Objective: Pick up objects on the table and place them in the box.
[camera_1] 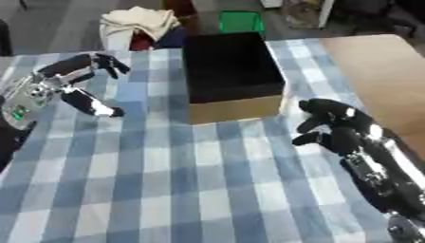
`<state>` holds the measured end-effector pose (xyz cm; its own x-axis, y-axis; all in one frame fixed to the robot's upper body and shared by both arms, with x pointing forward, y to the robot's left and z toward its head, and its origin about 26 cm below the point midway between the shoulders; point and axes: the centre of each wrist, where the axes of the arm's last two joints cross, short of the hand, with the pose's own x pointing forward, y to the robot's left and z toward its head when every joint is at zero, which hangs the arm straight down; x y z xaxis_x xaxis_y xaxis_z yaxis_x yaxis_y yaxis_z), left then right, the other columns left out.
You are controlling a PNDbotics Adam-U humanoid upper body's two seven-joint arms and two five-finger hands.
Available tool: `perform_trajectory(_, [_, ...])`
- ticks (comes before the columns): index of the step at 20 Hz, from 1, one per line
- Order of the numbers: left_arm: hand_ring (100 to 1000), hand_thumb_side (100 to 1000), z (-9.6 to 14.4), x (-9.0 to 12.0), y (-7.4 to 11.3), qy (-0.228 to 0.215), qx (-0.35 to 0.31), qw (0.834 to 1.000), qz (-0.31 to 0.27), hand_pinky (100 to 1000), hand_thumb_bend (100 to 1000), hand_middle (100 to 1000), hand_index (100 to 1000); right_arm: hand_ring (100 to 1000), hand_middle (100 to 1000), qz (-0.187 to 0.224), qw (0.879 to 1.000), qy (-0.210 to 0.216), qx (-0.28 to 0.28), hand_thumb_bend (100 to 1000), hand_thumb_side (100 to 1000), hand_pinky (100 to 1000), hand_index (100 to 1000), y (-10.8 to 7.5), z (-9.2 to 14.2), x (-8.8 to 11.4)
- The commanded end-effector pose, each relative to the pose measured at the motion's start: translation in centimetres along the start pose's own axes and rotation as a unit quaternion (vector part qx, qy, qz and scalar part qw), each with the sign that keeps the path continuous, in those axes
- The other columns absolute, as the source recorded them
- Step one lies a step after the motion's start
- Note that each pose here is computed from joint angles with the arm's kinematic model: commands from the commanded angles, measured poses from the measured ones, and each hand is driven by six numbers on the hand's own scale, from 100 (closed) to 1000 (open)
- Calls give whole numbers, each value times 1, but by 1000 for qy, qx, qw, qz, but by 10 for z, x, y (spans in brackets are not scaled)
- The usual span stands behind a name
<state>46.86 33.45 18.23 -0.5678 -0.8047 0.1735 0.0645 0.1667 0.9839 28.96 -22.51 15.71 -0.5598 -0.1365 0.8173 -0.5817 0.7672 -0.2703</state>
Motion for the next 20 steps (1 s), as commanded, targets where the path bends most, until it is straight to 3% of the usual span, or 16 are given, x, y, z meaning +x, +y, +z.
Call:
perform_trajectory(1, [707, 356, 1, -2, 15, 5, 27, 1000, -12, 940, 620, 754, 877, 1000, 633, 5, 1000, -14, 8, 100, 591, 706, 885, 0, -4, 8])
perform_trajectory(16, [693, 335, 5, -9, 11, 35, 68, 997, -8, 933, 573, 740, 869, 1000, 633, 6, 1000, -20, 13, 100, 601, 707, 886, 1, -9, 9])
perform_trajectory(20, [629, 350, 6, -11, 9, 40, 64, 997, -9, 908, 558, 664, 851, 1000, 633, 7, 1000, -20, 13, 100, 605, 707, 886, 2, -9, 9])
